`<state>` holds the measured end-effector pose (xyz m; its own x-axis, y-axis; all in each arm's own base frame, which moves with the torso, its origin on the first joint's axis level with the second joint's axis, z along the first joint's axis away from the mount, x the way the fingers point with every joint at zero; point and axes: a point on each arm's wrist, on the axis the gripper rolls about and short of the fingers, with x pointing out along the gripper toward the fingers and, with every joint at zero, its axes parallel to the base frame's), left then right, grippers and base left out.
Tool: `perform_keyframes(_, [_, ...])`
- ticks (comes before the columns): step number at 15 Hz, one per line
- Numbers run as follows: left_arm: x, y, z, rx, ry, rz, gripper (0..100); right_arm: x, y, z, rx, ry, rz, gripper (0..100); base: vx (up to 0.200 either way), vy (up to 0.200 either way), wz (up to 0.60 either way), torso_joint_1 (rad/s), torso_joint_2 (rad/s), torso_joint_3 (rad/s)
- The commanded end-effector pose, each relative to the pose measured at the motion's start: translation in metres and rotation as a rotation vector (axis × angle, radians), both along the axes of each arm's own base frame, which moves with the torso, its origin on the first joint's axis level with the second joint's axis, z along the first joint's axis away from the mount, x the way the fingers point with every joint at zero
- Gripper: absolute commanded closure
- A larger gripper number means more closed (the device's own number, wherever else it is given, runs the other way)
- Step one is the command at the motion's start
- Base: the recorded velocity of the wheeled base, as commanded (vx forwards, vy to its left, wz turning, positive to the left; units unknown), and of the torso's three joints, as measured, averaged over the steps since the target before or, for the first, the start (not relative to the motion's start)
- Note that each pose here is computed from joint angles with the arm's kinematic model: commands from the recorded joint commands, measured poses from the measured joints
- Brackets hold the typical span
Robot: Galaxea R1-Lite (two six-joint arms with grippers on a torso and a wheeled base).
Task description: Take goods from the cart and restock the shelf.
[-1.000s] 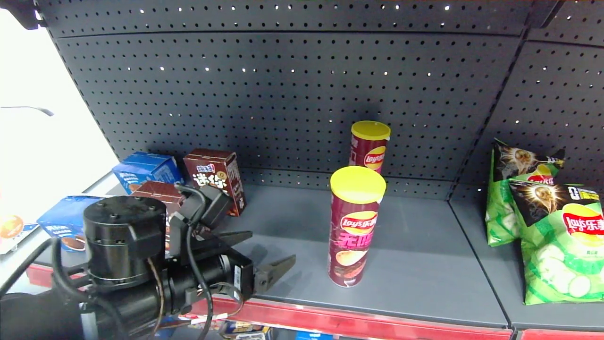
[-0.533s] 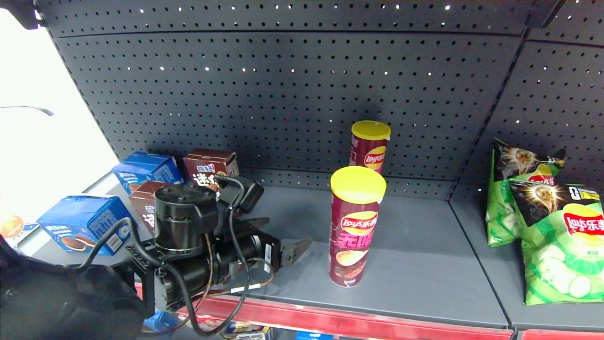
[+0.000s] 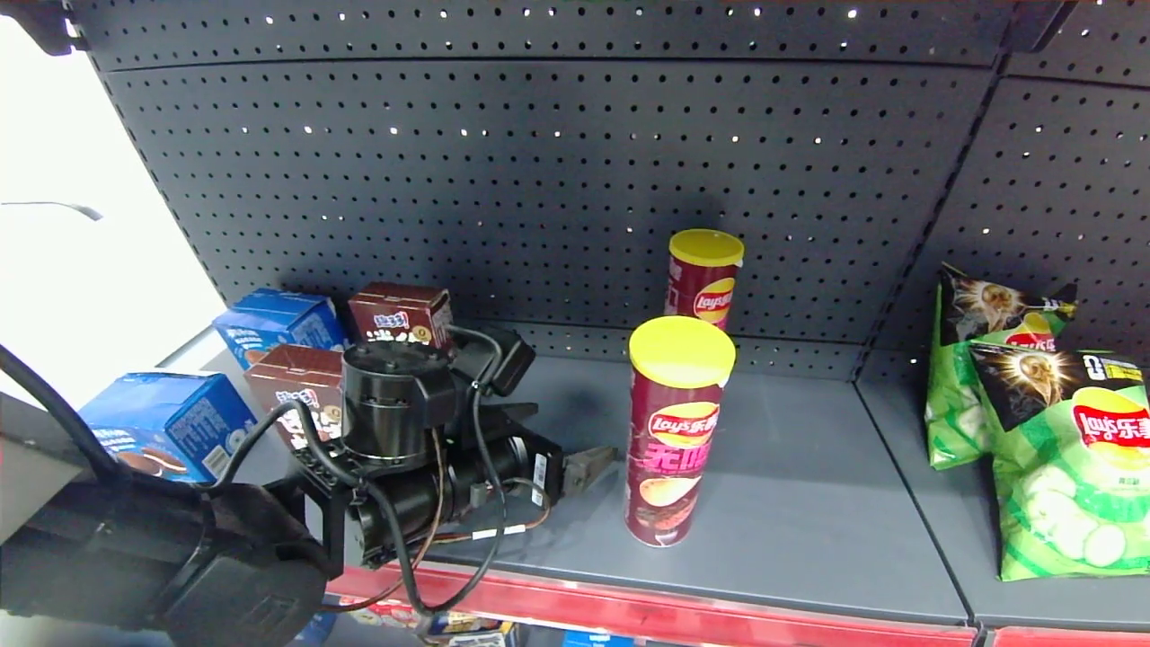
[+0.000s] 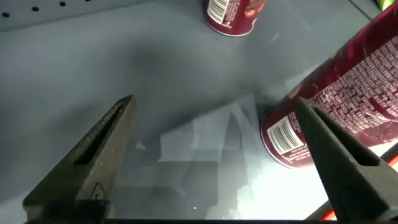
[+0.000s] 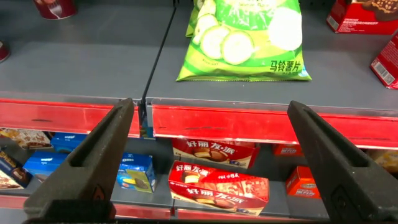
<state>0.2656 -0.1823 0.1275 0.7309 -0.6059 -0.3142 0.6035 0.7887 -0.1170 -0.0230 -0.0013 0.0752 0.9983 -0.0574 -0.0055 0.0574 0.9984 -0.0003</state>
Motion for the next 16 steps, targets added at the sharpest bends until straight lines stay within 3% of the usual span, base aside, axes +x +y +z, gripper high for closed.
perform_keyframes(1, [-0.001,-0.002,0.001,0.003,-0.006,-0.016,0,0.0,0.0,0.0,0.0,0.001,0.001,0,0.0,0.0,0.0,0.0,0.0,0.0])
perform_keyframes(11, [-0.002,-0.026,-0.002,-0.002,-0.01,-0.082,0,0.0,0.0,0.0,0.0,0.001,0.001,0,0.0,0.0,0.0,0.0,0.0,0.0])
perform_keyframes(16, [0.003,-0.018,-0.002,0.0,-0.007,-0.054,0,0.0,0.0,0.0,0.0,0.001,0.001,0,0.0,0.0,0.0,0.0,0.0,0.0])
